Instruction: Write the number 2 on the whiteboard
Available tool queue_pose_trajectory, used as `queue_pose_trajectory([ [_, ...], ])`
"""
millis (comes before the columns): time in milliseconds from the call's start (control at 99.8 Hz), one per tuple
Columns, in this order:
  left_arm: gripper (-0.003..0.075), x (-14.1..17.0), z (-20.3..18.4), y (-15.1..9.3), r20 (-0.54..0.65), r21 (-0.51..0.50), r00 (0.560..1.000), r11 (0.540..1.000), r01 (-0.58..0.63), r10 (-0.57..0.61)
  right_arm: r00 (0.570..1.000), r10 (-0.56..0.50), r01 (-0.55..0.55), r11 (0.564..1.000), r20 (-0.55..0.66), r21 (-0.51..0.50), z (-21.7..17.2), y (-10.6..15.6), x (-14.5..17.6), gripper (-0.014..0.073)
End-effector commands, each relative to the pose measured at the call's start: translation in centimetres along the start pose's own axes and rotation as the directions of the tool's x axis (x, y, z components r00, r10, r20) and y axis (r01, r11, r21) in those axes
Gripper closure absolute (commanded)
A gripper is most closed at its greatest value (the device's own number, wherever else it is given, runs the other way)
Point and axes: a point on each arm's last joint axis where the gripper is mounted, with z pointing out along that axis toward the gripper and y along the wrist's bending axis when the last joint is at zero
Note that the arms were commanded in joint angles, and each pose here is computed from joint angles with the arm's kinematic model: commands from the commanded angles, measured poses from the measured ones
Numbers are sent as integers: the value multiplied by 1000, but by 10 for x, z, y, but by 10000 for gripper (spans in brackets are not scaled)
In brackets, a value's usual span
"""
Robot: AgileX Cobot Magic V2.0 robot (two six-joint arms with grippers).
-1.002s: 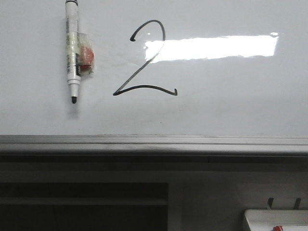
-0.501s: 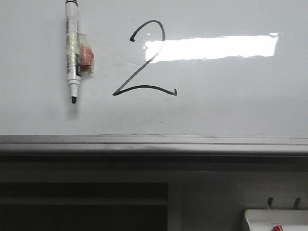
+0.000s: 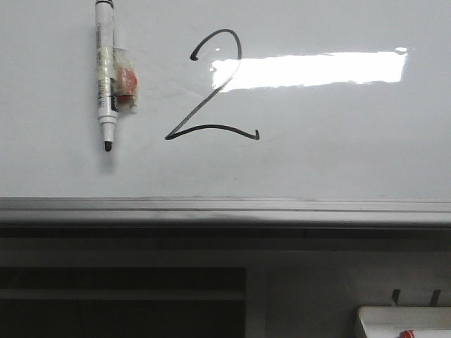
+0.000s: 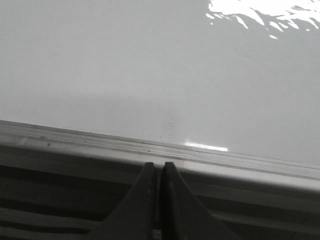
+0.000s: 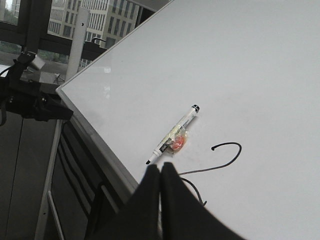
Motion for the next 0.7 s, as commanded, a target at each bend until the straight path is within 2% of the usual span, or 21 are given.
queue_pose_trajectory([
  [0, 741, -2, -1, -1, 64, 21, 998, 1000, 0, -1, 995, -9, 5, 999, 99, 43, -2, -6, -15, 645],
  [371, 741, -2, -1, -1, 64, 21, 998, 1000, 0, -1, 997, -4, 2, 999, 73, 33, -1, -5, -13, 645],
  [441, 741, -2, -1, -1, 64, 21, 998, 1000, 0, -1, 991, 106, -108, 994, 80, 23, -1, -4, -12, 645],
  [511, 741, -2, -1, -1, 64, 21, 998, 1000, 0, -1, 985, 155, -157, 987, 81, 19, -1, -4, -12, 645],
  [691, 741, -2, -1, -1, 64, 21, 998, 1000, 0, -1, 975, 209, -213, 975, 74, 62, -1, -6, -9, 645],
])
